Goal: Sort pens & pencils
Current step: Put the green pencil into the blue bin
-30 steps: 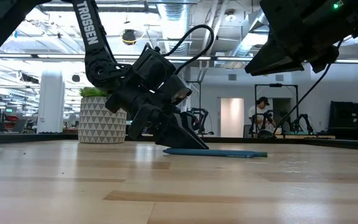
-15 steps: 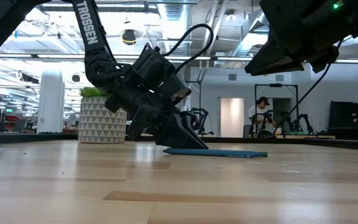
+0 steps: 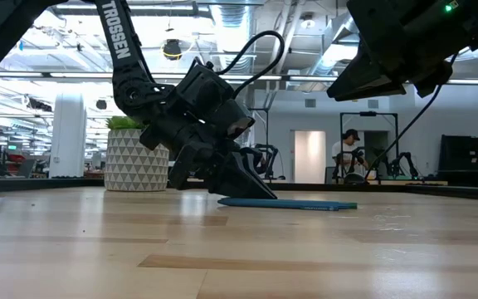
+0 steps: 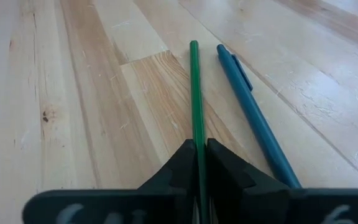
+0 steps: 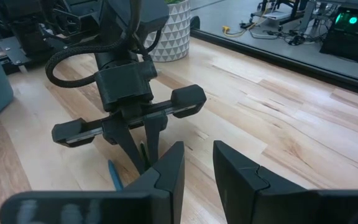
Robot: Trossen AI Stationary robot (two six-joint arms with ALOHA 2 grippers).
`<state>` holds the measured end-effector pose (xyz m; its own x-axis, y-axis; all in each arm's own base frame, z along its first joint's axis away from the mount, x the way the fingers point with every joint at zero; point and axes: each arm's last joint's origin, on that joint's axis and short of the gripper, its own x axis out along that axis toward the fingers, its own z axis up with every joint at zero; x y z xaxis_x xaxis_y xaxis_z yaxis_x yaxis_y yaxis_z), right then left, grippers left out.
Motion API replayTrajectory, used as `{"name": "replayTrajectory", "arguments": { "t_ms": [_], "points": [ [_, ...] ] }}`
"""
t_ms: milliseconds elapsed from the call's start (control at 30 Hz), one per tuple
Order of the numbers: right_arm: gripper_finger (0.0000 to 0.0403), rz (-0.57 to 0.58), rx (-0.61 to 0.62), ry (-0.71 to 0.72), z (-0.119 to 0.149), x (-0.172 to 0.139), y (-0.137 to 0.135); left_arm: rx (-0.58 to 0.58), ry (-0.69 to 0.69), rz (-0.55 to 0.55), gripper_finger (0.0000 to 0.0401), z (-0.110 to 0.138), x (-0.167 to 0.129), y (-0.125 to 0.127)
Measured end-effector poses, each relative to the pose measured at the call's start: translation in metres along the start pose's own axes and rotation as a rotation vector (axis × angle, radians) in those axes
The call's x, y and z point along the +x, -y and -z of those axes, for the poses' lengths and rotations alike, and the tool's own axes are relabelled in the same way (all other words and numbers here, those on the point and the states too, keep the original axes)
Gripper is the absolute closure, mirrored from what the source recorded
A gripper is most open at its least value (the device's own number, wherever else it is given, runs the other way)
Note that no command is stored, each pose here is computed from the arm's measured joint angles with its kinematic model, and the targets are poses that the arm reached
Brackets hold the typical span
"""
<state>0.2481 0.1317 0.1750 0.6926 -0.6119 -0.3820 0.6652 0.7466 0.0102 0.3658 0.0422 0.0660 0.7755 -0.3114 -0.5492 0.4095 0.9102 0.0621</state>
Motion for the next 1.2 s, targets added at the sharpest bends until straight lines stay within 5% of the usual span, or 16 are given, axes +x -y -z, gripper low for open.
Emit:
{"name": "replayTrajectory", "arguments": {
  "t_ms": [1200],
  "points": [
    [0.0295,0.041,-0.003,0.058,-0.0017,-0.0001,0.0012,-0.019,0.030,0.004,0.0387,-0.0082,-0.0046,-0.0006]
  ]
}}
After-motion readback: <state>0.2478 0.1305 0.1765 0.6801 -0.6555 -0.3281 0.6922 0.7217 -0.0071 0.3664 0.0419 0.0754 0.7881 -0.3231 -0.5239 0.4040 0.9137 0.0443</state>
